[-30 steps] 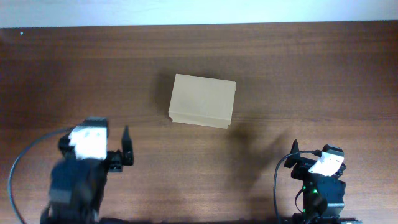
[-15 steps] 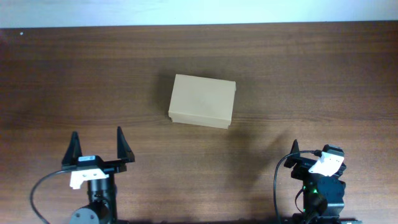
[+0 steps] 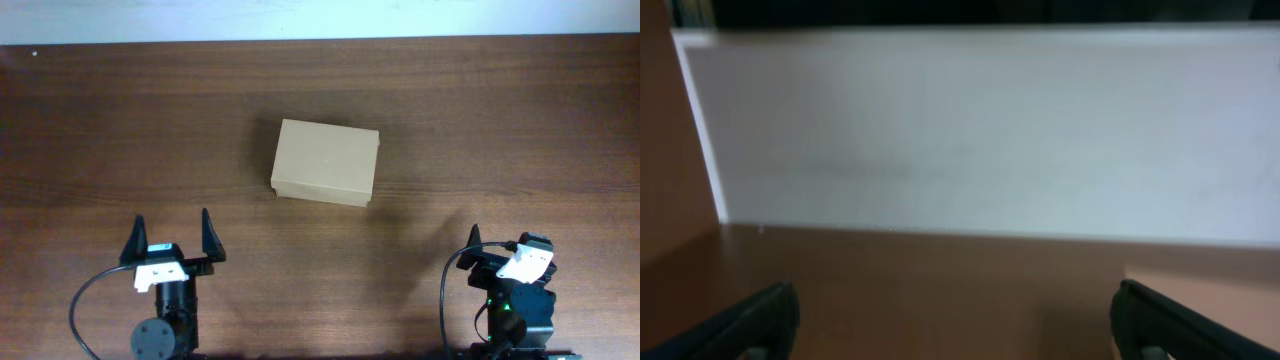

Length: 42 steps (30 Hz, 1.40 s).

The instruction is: Pack container

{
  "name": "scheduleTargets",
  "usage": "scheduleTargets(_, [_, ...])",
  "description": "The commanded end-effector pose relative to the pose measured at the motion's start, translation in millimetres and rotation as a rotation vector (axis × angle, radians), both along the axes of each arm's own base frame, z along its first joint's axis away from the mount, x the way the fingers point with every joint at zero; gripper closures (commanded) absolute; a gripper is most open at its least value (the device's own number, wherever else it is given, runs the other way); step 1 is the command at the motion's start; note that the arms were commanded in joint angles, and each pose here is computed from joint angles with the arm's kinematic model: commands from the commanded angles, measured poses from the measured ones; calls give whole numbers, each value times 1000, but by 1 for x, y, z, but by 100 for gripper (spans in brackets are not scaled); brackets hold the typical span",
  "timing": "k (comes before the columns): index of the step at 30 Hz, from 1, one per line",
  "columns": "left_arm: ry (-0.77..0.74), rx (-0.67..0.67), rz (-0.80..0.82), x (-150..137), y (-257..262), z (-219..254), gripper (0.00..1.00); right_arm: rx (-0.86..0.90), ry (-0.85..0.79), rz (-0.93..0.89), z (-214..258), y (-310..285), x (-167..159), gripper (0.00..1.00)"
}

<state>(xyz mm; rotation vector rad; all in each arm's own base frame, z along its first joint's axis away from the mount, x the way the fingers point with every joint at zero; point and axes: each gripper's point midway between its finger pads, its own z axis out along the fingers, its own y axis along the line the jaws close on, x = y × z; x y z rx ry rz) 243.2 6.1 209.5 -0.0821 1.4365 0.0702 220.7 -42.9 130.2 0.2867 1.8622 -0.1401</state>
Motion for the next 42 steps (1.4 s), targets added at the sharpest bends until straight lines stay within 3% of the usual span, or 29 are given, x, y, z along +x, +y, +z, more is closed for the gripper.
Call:
scheduleTargets(1, [63,19,21,1,4,-16,0,-4,-4,-2,-1,-1,0,1])
scheduleTargets(5, [190,39,20,1,4,-47,0,-4,-4,-2,-1,-1,0,1])
scheduleTargets(42, [190,39,20,1,4,-47,0,-4,-4,-2,-1,-1,0,1])
